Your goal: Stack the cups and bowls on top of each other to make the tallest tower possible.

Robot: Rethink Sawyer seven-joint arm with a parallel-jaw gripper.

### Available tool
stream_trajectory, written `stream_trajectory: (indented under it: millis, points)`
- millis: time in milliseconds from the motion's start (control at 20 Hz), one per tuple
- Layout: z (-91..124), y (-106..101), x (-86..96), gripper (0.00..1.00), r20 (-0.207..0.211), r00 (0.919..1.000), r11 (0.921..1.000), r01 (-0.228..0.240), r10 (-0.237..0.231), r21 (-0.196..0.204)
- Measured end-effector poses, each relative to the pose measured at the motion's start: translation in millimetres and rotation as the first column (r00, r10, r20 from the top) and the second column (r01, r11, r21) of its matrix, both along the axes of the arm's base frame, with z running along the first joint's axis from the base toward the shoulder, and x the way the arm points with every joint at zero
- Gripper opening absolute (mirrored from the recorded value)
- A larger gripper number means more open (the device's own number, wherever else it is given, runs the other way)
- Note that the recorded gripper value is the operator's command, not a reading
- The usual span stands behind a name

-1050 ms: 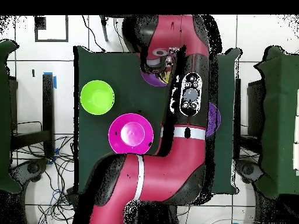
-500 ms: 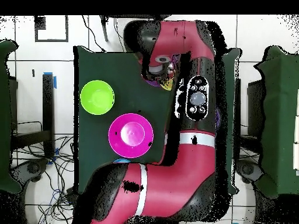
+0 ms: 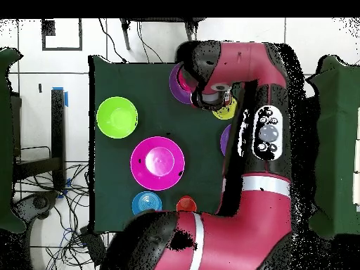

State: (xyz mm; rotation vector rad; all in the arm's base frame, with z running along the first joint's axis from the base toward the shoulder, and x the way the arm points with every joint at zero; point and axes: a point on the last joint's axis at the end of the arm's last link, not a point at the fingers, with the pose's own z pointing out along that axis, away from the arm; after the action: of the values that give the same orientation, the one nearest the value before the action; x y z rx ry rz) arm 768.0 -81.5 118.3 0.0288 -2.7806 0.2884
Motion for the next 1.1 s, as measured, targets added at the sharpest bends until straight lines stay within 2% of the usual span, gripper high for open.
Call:
stream_trajectory:
  millis: [200, 400, 700, 1100]
  points:
    - [2, -23, -4.6, 0.00, -0.002, 0.9996, 0.9996, 0.029, -0.029, -0.003]
    - [1, -32, -6.1, 0.00, -0.004, 0.9992, 0.9992, 0.040, -0.040, -0.003]
    - [-5, -32, 1.2, 0.00, 0.008, 0.9991, 0.9991, 0.042, -0.042, 0.001]
    - [-22, -18, 5.3, 0.00, 0.001, 0.9990, 0.9981, 0.046, -0.046, 0.042]
